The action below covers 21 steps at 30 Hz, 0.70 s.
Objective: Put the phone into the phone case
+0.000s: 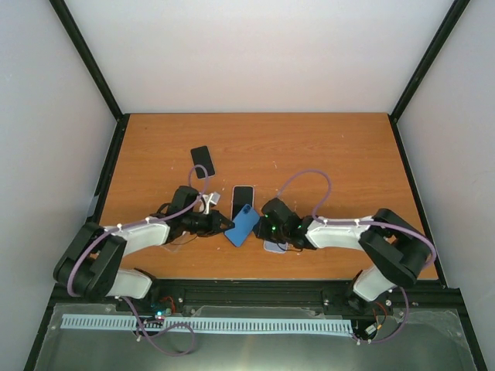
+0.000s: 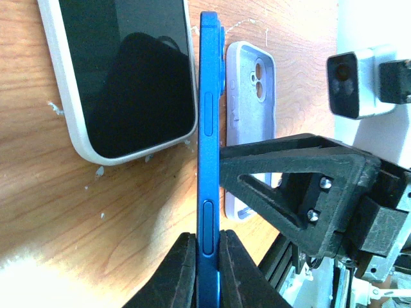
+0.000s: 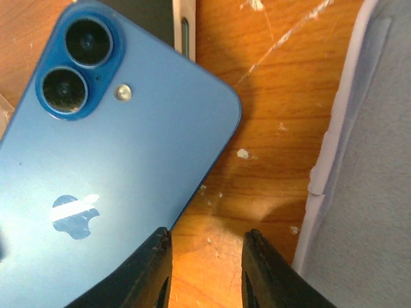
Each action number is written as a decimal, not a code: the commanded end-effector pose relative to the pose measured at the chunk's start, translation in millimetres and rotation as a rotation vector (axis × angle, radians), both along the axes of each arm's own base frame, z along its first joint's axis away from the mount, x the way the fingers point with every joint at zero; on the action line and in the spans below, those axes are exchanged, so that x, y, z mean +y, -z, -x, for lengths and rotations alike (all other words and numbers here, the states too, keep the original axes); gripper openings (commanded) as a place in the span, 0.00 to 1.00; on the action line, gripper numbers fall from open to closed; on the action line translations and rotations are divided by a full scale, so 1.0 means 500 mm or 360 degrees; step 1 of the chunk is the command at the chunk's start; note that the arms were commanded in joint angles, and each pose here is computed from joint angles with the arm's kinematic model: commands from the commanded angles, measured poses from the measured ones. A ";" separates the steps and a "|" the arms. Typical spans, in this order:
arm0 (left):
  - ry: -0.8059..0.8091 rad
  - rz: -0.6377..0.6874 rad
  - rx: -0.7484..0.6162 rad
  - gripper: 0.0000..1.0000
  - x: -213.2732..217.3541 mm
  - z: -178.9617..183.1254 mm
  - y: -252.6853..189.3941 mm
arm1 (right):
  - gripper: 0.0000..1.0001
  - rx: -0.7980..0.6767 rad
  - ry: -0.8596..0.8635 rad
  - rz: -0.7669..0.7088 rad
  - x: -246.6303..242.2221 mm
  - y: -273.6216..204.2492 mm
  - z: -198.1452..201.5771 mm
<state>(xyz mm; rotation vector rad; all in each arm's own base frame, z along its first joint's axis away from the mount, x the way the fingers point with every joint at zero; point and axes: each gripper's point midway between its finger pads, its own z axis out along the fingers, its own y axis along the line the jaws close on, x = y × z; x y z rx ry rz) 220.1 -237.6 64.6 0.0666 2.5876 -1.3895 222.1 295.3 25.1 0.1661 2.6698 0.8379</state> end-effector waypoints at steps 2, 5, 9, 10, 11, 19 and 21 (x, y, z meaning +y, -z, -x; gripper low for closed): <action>-0.0004 -0.0023 -0.0228 0.00 -0.015 -0.023 -0.072 | 0.37 -0.0160 0.0001 0.0186 -0.052 -0.071 -0.016; -0.0014 -0.0029 -0.0340 0.00 -0.027 -0.029 -0.105 | 0.39 -0.0176 0.0087 0.0252 -0.113 -0.085 -0.032; -0.0037 -0.0046 -0.0474 0.00 -0.048 -0.036 -0.140 | 0.40 -0.0182 0.0182 0.0284 -0.179 -0.085 -0.040; -0.0030 -0.0053 -0.0503 0.00 -0.057 -0.035 -0.147 | 0.40 -0.0169 0.0192 0.0266 -0.187 -0.081 -0.039; -0.0033 -0.0065 -0.0528 0.00 -0.066 -0.037 -0.154 | 0.41 -0.0144 0.0208 0.0243 -0.196 -0.072 -0.037; -0.0095 -0.0182 -0.0616 0.00 -0.135 -0.046 -0.169 | 0.39 -0.0031 0.0272 0.0183 -0.231 -0.007 -0.025; -0.0107 -0.0205 -0.0601 0.01 -0.151 -0.047 -0.162 | 0.36 -0.0002 0.0275 0.0143 -0.225 0.004 -0.022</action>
